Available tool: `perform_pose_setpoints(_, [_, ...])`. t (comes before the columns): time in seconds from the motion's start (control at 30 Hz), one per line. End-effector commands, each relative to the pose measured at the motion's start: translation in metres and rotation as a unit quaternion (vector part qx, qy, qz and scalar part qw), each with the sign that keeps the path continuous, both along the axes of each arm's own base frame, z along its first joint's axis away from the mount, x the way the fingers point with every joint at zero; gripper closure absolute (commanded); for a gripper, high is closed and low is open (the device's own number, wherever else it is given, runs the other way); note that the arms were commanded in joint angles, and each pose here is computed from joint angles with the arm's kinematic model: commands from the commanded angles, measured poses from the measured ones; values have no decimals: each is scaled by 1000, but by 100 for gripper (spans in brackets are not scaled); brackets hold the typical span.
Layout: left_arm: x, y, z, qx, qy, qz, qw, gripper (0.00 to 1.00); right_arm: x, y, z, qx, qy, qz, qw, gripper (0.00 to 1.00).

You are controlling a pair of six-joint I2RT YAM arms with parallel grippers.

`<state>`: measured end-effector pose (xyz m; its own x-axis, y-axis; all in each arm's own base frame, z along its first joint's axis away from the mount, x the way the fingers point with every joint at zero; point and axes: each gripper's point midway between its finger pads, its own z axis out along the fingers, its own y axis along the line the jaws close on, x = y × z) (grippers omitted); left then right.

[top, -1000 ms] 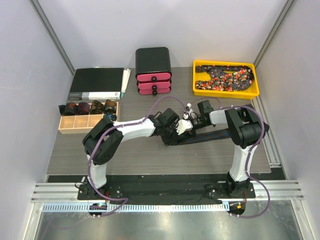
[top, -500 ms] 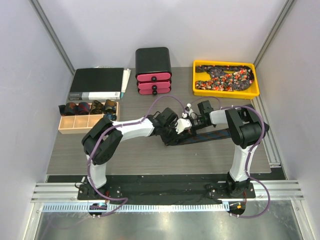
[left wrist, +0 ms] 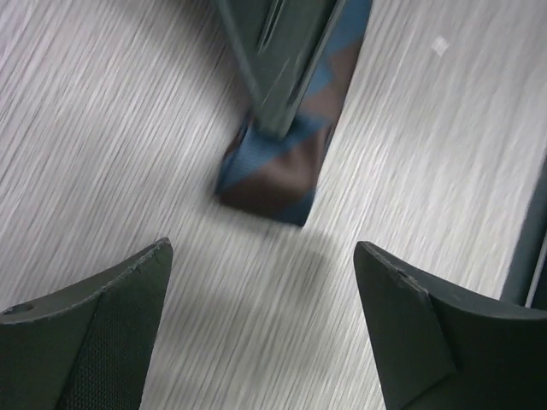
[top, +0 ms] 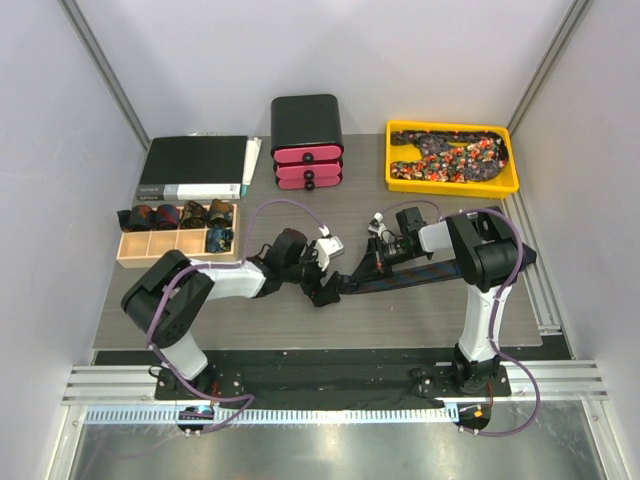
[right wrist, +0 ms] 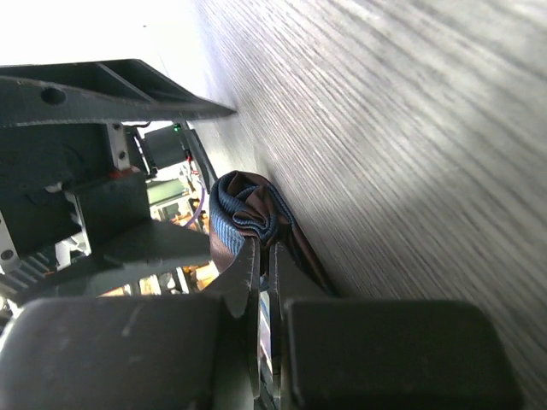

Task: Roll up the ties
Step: Roll the tie at the center of the board.

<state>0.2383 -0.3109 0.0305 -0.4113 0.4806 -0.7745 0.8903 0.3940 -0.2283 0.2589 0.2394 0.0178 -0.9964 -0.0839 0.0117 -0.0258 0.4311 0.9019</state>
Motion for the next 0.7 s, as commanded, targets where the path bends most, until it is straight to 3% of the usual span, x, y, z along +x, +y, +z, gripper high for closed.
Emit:
perform_pose_setpoints(0.0, [16,-37,22,-109,-33,7,993,11,1,-18,-59,-116,-34,-26,992,99])
perform_pose_setpoints(0.17, [19,-45,2,-93,-54,8,994,17,-1,-18,-59,-112,-30,-28,993,99])
perform_pose_setpoints(0.27, [17,-47,-12,-72,-57,-2,996,32,-1,-16,-58,-108,-27,-26,993,99])
perform_pose_setpoints(0.3, [16,-46,-16,-56,-63,-9,996,42,-1,-16,-57,-107,-27,-27,994,99])
perform_pose_setpoints(0.47, [3,-24,-39,67,-53,-61,994,60,2,-13,-50,-95,-26,-26,995,99])
perform_pose_setpoints(0.53, [4,-22,-40,90,-49,-77,992,60,8,-12,-46,-93,-37,-28,995,99])
perform_pose_setpoints(0.6, [-6,-13,-46,118,-15,-84,989,49,11,-11,-46,-92,-40,-29,995,99])
perform_pose_setpoints(0.67, [-10,-14,-40,110,-12,-92,990,46,12,-11,-48,-94,-37,-30,994,99])
